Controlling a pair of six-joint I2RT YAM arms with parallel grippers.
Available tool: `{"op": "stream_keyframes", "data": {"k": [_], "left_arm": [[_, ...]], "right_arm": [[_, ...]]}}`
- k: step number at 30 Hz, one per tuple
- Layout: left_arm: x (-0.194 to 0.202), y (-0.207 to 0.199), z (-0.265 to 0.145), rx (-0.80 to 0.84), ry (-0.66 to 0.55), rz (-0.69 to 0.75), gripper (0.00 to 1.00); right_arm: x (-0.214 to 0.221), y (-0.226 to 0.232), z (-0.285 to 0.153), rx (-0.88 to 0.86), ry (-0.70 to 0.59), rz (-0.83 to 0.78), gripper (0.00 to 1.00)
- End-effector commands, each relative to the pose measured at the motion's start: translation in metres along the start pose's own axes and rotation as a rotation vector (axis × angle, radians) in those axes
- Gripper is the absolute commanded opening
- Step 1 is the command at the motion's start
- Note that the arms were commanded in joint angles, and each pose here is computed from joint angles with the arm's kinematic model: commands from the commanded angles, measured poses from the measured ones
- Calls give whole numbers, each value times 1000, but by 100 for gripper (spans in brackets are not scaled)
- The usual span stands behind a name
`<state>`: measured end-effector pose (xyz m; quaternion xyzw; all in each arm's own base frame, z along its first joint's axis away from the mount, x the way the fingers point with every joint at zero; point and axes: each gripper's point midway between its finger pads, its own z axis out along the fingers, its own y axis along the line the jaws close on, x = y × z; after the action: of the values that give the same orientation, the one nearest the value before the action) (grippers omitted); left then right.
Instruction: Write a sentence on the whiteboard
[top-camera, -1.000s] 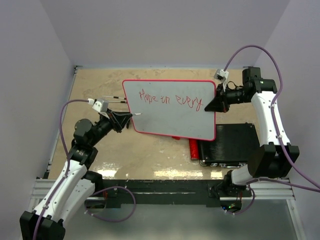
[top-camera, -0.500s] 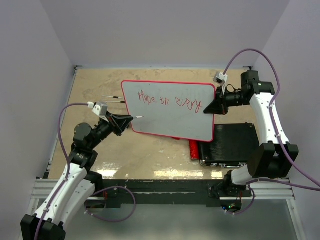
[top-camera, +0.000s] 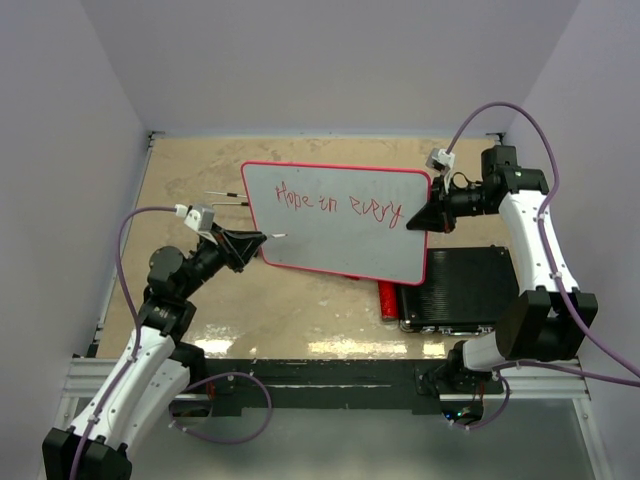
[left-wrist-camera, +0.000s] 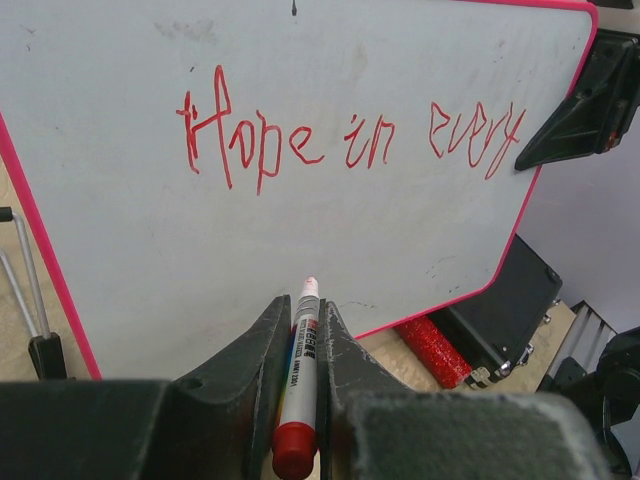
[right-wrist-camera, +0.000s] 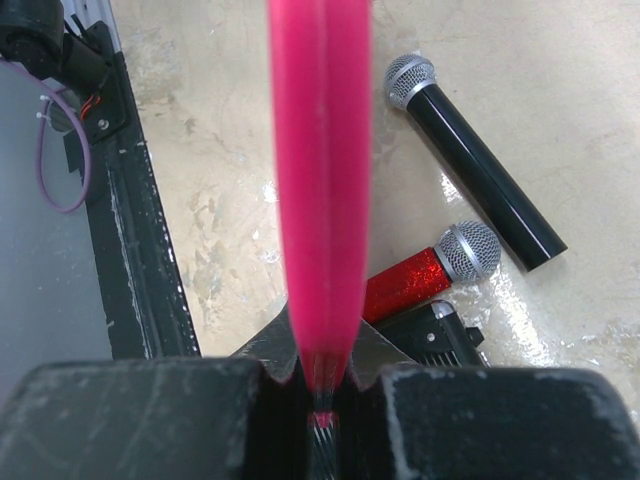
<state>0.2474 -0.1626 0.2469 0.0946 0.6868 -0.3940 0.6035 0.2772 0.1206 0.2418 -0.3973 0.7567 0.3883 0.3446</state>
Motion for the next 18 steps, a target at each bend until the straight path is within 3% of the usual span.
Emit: {"op": "stream_keyframes", "data": {"k": [1, 18], "left_arm": [[-6, 1, 2, 6, -33, 5, 0], [-14, -4, -1, 13, -41, 54, 0]], "right_arm": [[3, -13, -6, 79, 40, -99, 0], [-27, 17, -18, 51, -42, -156, 0]]}}
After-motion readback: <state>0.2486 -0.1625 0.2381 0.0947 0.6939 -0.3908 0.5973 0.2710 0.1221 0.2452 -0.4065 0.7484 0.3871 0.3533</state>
